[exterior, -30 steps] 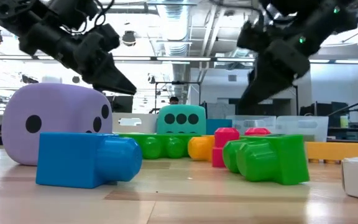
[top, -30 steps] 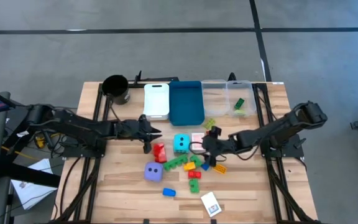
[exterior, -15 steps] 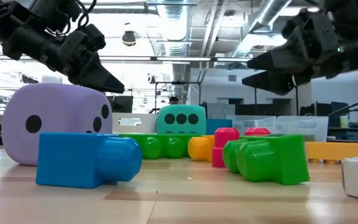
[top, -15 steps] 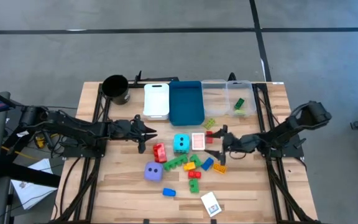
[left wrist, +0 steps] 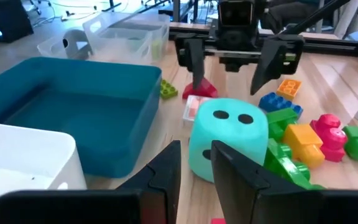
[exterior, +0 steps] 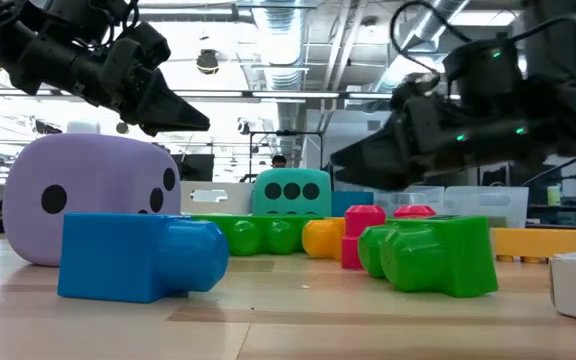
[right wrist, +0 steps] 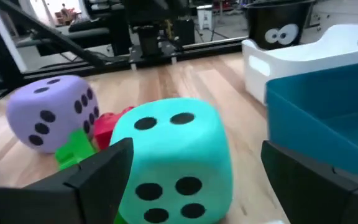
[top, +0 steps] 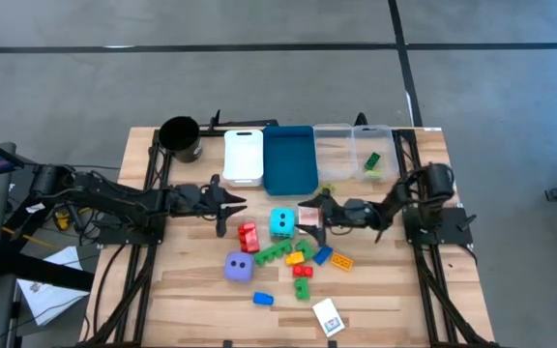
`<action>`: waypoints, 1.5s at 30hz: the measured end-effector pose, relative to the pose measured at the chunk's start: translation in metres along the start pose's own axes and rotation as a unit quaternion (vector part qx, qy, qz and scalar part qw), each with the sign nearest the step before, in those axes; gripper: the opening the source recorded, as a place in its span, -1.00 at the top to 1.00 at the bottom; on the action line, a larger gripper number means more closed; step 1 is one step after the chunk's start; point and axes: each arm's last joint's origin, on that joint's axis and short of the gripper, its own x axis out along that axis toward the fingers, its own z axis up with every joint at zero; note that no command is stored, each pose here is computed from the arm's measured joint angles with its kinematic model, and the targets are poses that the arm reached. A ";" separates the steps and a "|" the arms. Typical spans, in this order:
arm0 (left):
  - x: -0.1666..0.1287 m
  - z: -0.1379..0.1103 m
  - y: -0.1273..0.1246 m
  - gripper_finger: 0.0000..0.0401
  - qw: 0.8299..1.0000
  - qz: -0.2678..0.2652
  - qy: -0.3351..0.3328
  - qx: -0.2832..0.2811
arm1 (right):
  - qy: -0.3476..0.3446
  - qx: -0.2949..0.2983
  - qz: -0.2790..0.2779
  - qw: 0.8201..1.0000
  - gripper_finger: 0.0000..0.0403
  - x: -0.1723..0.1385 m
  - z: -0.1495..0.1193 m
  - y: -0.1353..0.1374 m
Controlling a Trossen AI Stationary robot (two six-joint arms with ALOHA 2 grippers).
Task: Pick & Place Toys
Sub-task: Put the large blue dice into the blue bin
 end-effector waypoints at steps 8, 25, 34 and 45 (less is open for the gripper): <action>0.000 0.000 0.000 0.59 1.000 0.001 0.002 0.001 | 0.010 0.006 0.044 0.999 -0.72 0.019 -0.012 0.004; 0.000 -0.004 0.002 0.59 0.999 0.029 0.021 0.005 | -0.004 -0.017 0.066 0.998 -0.72 0.020 -0.002 0.011; 0.000 -0.004 0.002 0.59 0.999 0.030 0.021 0.005 | 0.005 -0.025 0.016 1.000 -0.72 0.016 -0.007 0.026; 0.013 -0.014 -0.002 0.59 0.999 0.001 0.037 0.007 | 0.016 -0.014 0.021 1.000 -0.72 0.013 -0.012 0.037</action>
